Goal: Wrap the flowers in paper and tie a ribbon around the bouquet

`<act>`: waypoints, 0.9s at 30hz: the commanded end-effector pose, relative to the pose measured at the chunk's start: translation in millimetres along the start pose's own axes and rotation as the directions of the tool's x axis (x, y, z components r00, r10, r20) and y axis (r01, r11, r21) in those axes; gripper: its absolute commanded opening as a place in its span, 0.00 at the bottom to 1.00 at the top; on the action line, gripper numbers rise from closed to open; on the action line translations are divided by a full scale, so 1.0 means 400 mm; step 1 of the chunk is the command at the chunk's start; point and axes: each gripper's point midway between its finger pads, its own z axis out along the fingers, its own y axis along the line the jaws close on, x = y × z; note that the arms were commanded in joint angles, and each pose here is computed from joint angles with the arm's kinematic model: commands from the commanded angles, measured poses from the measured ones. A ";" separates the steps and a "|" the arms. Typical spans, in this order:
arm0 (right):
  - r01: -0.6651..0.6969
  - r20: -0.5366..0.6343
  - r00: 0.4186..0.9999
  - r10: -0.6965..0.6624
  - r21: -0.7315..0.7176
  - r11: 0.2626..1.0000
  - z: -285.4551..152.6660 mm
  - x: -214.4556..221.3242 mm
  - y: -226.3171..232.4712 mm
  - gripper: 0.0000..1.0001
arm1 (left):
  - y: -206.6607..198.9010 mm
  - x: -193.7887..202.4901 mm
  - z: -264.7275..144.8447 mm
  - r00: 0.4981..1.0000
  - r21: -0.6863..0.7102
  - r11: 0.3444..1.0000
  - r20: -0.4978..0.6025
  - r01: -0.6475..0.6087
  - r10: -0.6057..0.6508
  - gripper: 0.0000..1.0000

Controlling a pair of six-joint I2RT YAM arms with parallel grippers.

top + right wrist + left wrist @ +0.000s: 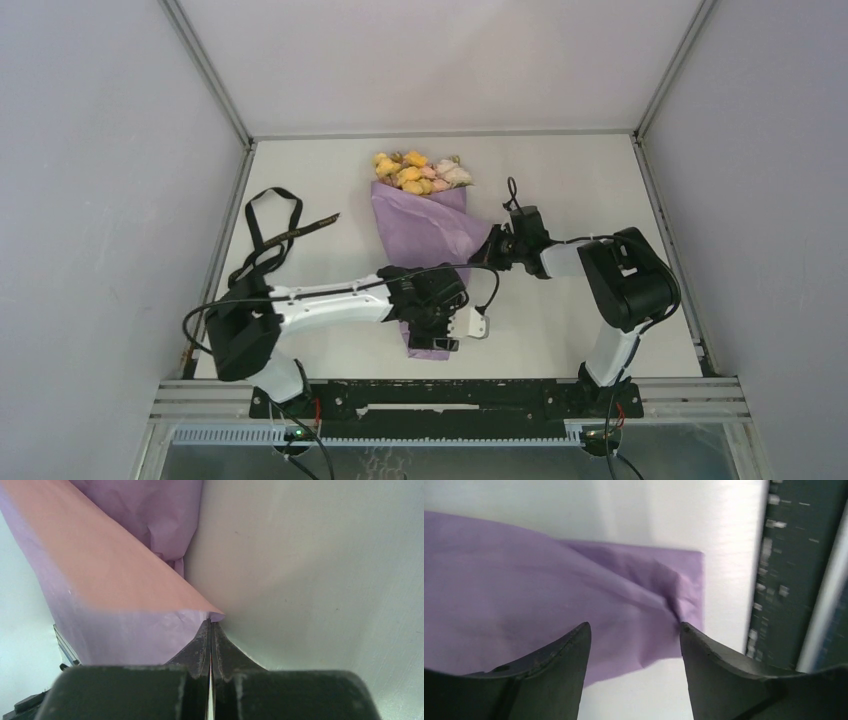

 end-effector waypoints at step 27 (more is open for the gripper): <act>0.129 0.099 0.984 -0.150 0.195 0.972 -0.191 -0.106 0.061 0.37 | 0.017 0.058 0.101 0.994 -0.119 0.990 -0.085 -0.075 0.065 0.59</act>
